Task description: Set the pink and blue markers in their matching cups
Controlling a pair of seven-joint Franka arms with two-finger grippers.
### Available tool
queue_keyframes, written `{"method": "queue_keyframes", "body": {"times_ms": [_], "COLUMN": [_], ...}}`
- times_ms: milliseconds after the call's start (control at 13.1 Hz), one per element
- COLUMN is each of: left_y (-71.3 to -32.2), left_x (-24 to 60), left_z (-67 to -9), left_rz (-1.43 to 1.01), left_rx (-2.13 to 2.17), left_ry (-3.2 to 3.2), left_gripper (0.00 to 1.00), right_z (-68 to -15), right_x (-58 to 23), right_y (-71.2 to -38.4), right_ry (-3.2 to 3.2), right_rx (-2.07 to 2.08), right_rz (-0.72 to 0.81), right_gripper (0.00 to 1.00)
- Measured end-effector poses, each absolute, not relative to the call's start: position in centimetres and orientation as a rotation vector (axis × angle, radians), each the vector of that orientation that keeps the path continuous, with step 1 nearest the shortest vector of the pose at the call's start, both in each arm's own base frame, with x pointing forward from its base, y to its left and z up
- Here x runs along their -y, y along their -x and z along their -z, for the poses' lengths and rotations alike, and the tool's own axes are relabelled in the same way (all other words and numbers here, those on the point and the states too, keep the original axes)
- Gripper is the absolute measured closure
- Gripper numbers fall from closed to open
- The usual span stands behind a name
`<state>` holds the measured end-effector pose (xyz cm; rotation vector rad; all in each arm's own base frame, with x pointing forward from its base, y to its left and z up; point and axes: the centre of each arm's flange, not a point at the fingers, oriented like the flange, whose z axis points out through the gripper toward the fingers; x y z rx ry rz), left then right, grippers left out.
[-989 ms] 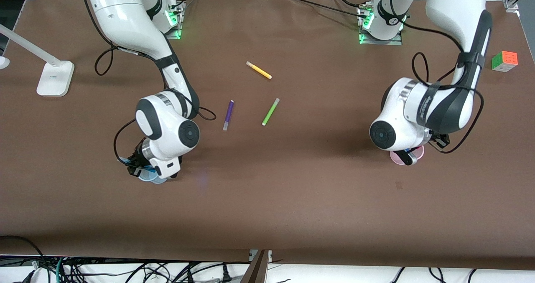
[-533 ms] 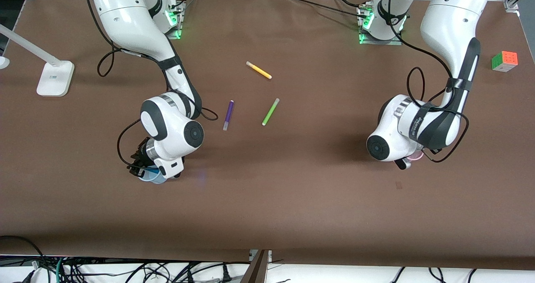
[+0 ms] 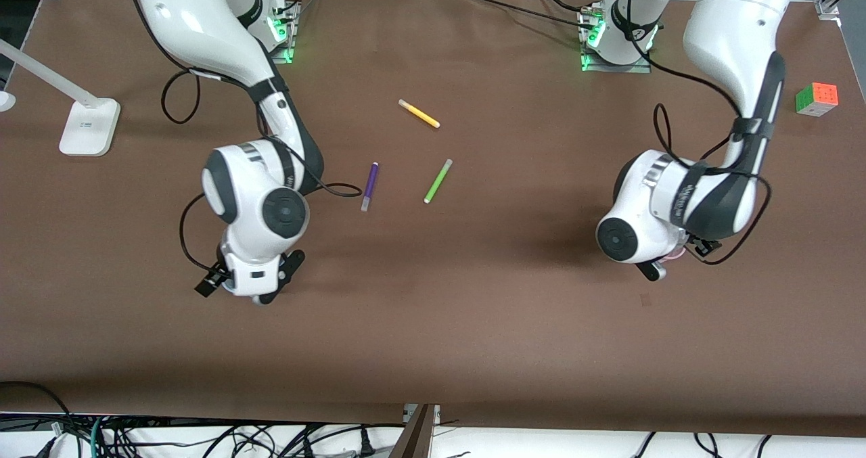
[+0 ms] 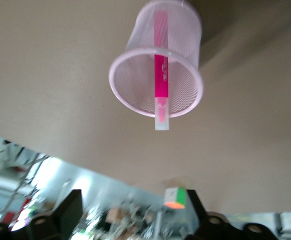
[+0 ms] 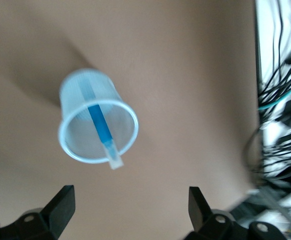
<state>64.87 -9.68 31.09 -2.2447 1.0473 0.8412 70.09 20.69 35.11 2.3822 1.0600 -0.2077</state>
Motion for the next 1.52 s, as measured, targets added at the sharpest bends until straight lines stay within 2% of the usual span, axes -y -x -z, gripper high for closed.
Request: {"method": "queue_keyframes", "body": {"times_ms": [76,228,457,685,989,1217,1522], "left_y": [-65.3,-66.0,-66.4,-66.2,-64.2,-60.9,-57.4], "left_x": [9.7,9.0,6.0,2.6,3.1,2.6,2.3], "left_z": [-33.4,-38.5,-45.8,-52.3,-58.6,-59.9,-58.3], "left_rz": [-0.796,-0.682,-0.504,-0.332,-0.106,0.044,-0.011], "left_rx": [-1.027,-0.956,-0.84,-0.751,-0.528,-0.183,-0.117], "left_ry": [2.323,2.503,2.816,2.963,3.031,3.102,3.098], "left_gripper": [0.0,0.0,0.0,0.0,0.0,0.0,0.0], "right_z": [-37.2,-41.2,-45.7,-49.2,-54.6,-57.0,-59.6], "right_x": [-19.3,-14.9,-8.5,-5.6,-4.0,-3.0,-1.4], "right_y": [-70.4,-70.5,-69.7,-68.1,-65.4,-62.1,-57.9], "right_ry": [-2.526,-2.77,-2.937,-3.016,-3.107,-3.143,-3.16], "right_rx": [-0.937,-0.707,-0.505,-0.297,-0.134,-0.118,-0.088], "right_rz": [0.155,0.12,0.16,0.195,0.15,0.142,0.119], "right_gripper": [0.0,0.0,0.0,0.0,0.0,0.0,0.0]}}
